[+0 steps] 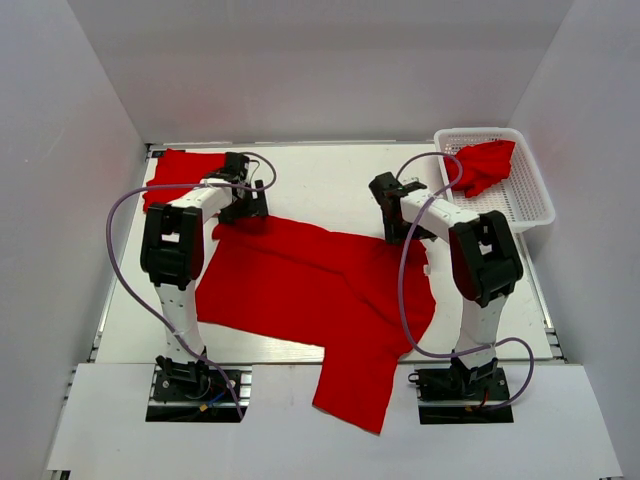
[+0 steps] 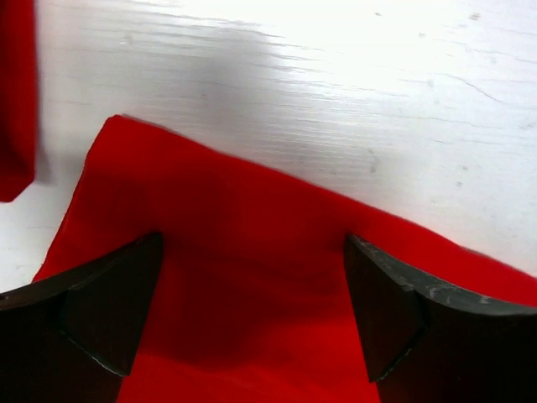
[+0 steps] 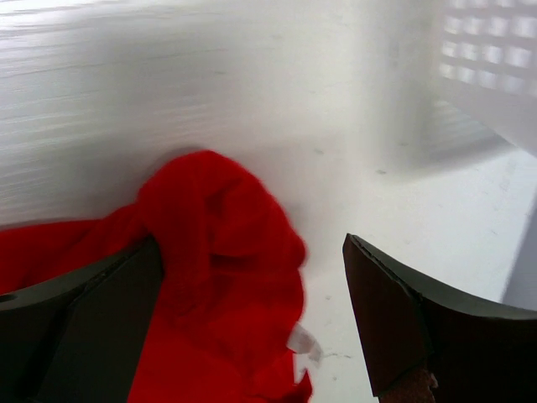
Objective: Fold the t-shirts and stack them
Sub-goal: Fold the flattened tshirt in 1/3 of the way, then grap the side of the flattened tshirt closest away from the robot with both arms
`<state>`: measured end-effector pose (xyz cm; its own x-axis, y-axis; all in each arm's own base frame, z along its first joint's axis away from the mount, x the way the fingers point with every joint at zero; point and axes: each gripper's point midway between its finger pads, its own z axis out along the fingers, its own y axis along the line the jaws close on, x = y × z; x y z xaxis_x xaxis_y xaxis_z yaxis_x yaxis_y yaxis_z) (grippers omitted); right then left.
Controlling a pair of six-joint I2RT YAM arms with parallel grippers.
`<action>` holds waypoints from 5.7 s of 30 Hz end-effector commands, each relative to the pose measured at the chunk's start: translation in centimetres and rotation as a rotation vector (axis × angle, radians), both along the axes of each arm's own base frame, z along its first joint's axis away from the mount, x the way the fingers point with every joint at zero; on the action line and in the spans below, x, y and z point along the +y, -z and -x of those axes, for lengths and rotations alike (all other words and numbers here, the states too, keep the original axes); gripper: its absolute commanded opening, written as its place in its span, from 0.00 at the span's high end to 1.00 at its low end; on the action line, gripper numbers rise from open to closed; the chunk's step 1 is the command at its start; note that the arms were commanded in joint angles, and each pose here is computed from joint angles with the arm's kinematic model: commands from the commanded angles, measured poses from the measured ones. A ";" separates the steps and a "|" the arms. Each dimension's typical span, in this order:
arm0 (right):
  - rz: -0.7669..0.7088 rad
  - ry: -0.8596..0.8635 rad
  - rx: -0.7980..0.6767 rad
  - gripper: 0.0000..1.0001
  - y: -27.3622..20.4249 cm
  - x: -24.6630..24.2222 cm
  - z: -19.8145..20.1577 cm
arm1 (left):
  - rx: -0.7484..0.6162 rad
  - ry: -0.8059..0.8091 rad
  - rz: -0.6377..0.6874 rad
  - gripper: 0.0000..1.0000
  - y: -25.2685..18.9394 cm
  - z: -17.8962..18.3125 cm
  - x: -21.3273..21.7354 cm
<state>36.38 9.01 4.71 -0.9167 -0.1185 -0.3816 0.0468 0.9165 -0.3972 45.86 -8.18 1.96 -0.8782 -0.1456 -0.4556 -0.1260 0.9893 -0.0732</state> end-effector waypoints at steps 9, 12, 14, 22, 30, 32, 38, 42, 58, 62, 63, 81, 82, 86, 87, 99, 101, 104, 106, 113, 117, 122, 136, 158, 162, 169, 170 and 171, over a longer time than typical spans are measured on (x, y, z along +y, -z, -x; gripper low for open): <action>0.281 0.339 -0.088 0.10 -3.6 -8.3 4.5 | 0.220 -0.180 -0.121 0.00 4.6 6.0 5.0; 0.251 0.356 -0.074 0.18 -2.6 -9.1 5.1 | 0.238 -0.202 -0.130 0.00 4.8 6.6 5.6; 0.172 0.330 -0.065 0.17 -2.2 -8.2 4.7 | 0.238 -0.202 -0.130 0.00 4.7 6.8 5.6; -0.018 0.281 -0.144 0.12 -4.3 -6.6 2.2 | 0.231 -0.219 -0.117 0.00 4.5 6.7 6.2; -0.133 0.260 -0.162 0.10 -5.3 -6.0 1.5 | 0.187 -0.212 -0.084 0.00 3.4 5.8 6.0; -0.196 0.221 -0.163 0.10 -5.5 -4.9 1.1 | 0.172 -0.200 -0.072 0.00 2.8 5.4 5.8; -0.330 0.130 -0.226 0.10 -7.6 -2.5 -0.2 | 0.138 -0.184 -0.050 0.00 1.8 4.6 5.4; -0.316 0.153 -0.225 0.10 -7.8 -3.1 0.5 | 0.129 -0.185 -0.049 0.00 1.5 4.5 5.4; -0.736 -0.310 -0.164 0.10 -8.2 8.4 -1.1 | 0.115 -0.165 -0.024 0.00 1.3 4.4 5.0; -0.744 -0.340 -0.122 0.10 -6.5 10.0 -1.4 | 0.116 -0.165 -0.024 0.00 1.3 4.4 5.0; -0.745 -0.330 -0.114 0.10 -6.1 10.0 -1.5 | 0.107 -0.166 -0.023 0.00 0.9 4.3 5.0; -0.608 -0.030 0.046 0.10 4.6 3.5 -3.7 | 0.110 -0.136 -0.003 0.00 2.3 4.4 3.7; -0.618 -0.011 0.040 0.10 4.5 2.9 -4.3 | 0.093 -0.130 0.014 0.00 2.0 3.9 3.4; -0.637 0.023 0.045 0.10 4.9 2.2 -6.4 | 0.095 -0.093 0.096 0.00 2.6 3.1 1.7; -0.633 0.022 0.052 0.10 5.3 2.1 -6.7 | 0.088 -0.088 0.106 0.00 2.7 2.4 1.5; -0.607 0.028 -0.115 0.10 2.6 -1.7 -18.1 | -0.051 0.011 0.321 0.00 2.1 -5.1 -3.5; -0.608 0.019 -0.113 0.10 3.5 -2.1 -18.8 | -0.090 0.018 0.325 0.00 1.4 -6.7 -3.7; -0.612 -0.025 -0.159 0.10 2.9 -2.1 -20.9 | -0.137 0.020 0.323 0.00 1.0 -9.1 -3.8; -0.620 -0.082 -0.206 0.10 1.2 -1.8 -22.2 | -0.182 0.033 0.337 0.00 -0.5 -11.1 -4.2; -0.594 -0.270 -0.315 0.10 -6.2 -0.9 -22.3 | -0.277 0.094 0.297 0.00 -5.8 -12.9 -3.9; -0.579 -0.352 -0.419 0.10 -13.6 -0.3 -19.9 | -0.330 0.121 0.246 0.00 -10.8 -11.8 -3.1; -0.460 -0.428 -0.343 0.10 -11.7 1.1 -13.3 | -0.328 0.108 0.162 0.00 -16.3 -6.8 -1.9; -0.432 -0.375 -0.278 0.10 -8.9 4.6 4.6 | 0.128 -0.376 0.076 0.00 -5.4 17.7 4.1; -0.401 -0.372 -0.138 0.10 -5.0 6.4 10.9 | 0.076 -0.565 0.087 0.00 -2.2 15.2 5.4; -0.410 -0.359 -0.143 0.10 -5.0 6.5 10.9 | 0.111 -0.567 0.073 0.00 -0.9 15.3 5.4; -0.404 -0.342 -0.158 0.10 -5.4 6.2 10.8 | 0.145 -0.575 0.072 0.31 0.6 14.8 5.2; -0.391 -0.330 -0.155 0.10 -5.2 5.9 10.9 | 0.145 -0.575 0.072 0.37 0.9 15.0 5.2; -0.390 -0.330 -0.152 0.10 -5.2 5.8 10.9 | 0.160 -0.573 0.076 0.47 1.4 15.6 5.1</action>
<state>25.03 14.96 8.88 -0.7942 -0.2374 -0.5594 -0.2685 0.9629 -0.0275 30.13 -2.88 1.33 -0.7156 -0.6299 -0.3018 -0.6464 0.7610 -0.0558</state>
